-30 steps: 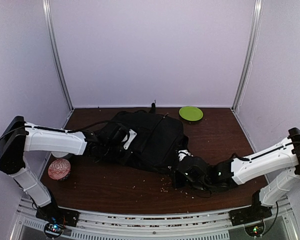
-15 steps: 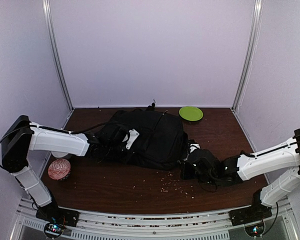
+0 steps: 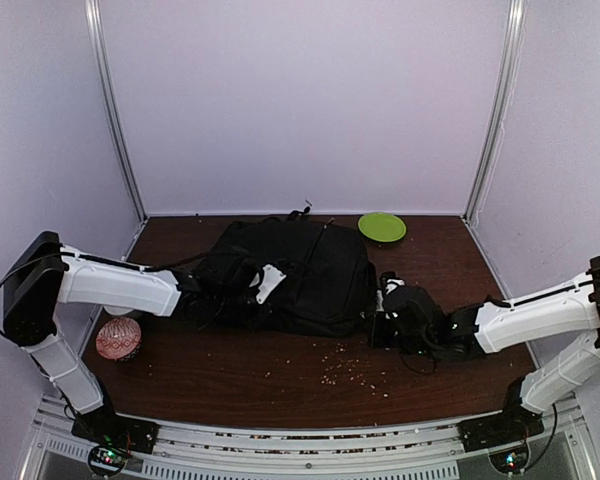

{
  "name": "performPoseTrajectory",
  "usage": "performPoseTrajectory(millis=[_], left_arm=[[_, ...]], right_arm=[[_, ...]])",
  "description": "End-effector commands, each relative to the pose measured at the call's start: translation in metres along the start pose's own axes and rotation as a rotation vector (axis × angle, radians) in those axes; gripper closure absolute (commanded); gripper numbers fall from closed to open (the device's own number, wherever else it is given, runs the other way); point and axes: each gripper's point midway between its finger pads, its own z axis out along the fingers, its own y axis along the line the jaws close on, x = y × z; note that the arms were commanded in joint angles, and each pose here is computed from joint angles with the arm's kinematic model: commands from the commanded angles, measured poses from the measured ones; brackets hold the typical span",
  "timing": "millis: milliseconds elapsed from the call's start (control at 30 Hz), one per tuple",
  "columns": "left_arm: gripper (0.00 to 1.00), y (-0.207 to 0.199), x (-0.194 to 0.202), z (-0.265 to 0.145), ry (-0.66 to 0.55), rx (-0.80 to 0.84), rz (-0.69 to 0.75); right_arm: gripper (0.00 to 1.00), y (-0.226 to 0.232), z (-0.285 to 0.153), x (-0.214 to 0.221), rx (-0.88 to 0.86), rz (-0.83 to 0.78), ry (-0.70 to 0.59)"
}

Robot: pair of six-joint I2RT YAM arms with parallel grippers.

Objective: Pack the student bag
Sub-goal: Zip the student bag at the center of the board.

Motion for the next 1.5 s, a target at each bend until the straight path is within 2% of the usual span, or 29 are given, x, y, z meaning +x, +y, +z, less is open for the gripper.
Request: performPoseTrajectory(millis=[0,67,167,233,300,333,367,400,633,833,933,1033,1100,1267,1333,1467], left_arm=[[0.87,-0.011,0.043,0.003,0.171,0.023,0.037],[0.76,-0.015,0.04,-0.004,0.162,0.028,0.033],[0.65,-0.02,0.029,-0.019,0.114,0.04,0.007],[0.58,-0.019,0.022,-0.032,0.078,0.044,-0.036],[0.43,-0.016,0.018,-0.047,0.047,0.045,-0.099],[0.38,-0.014,0.016,-0.056,0.024,0.042,-0.133],[0.07,-0.011,0.011,-0.068,-0.013,0.041,-0.171],[0.03,-0.009,0.009,-0.076,-0.037,0.038,-0.214],[0.02,0.013,0.015,-0.109,-0.208,-0.008,-0.544],[0.02,0.047,0.024,-0.094,-0.194,-0.009,-0.82],[0.02,0.05,0.016,-0.089,-0.251,0.028,-0.857],[0.02,0.052,0.01,-0.08,-0.238,0.019,-0.844],[0.02,0.052,0.005,-0.069,-0.21,0.029,-0.834],[0.02,0.055,0.0,-0.039,-0.167,0.075,-0.86],[0.04,0.058,-0.005,-0.024,-0.153,0.094,-0.856],[0.17,0.063,-0.021,0.005,-0.123,0.13,-0.822]], right_arm=[[0.54,0.007,-0.022,0.007,-0.083,-0.058,0.056],[0.4,0.009,-0.038,0.001,-0.114,-0.07,0.056],[0.27,0.015,-0.058,-0.013,-0.141,-0.097,0.059],[0.23,0.015,-0.063,-0.026,-0.132,-0.106,0.046],[0.21,0.008,-0.062,-0.049,-0.106,-0.08,0.005],[0.2,0.004,-0.059,-0.061,-0.098,-0.052,-0.017],[0.2,0.0,-0.054,-0.073,-0.09,-0.011,-0.035],[0.2,-0.006,-0.049,-0.087,-0.079,0.023,-0.064],[0.24,-0.027,0.014,-0.162,-0.067,0.25,-0.162],[0.29,-0.023,0.084,-0.19,-0.127,0.301,-0.113],[0.3,-0.017,0.108,-0.192,-0.156,0.308,-0.072],[0.34,-0.026,0.126,-0.185,-0.09,0.302,-0.008],[0.45,-0.032,0.13,-0.183,-0.066,0.298,-0.009],[0.98,-0.03,0.121,-0.173,-0.105,0.299,0.0],[1.0,-0.028,0.11,-0.164,-0.122,0.311,0.005],[1.0,-0.03,0.073,-0.126,-0.114,0.329,0.017]])
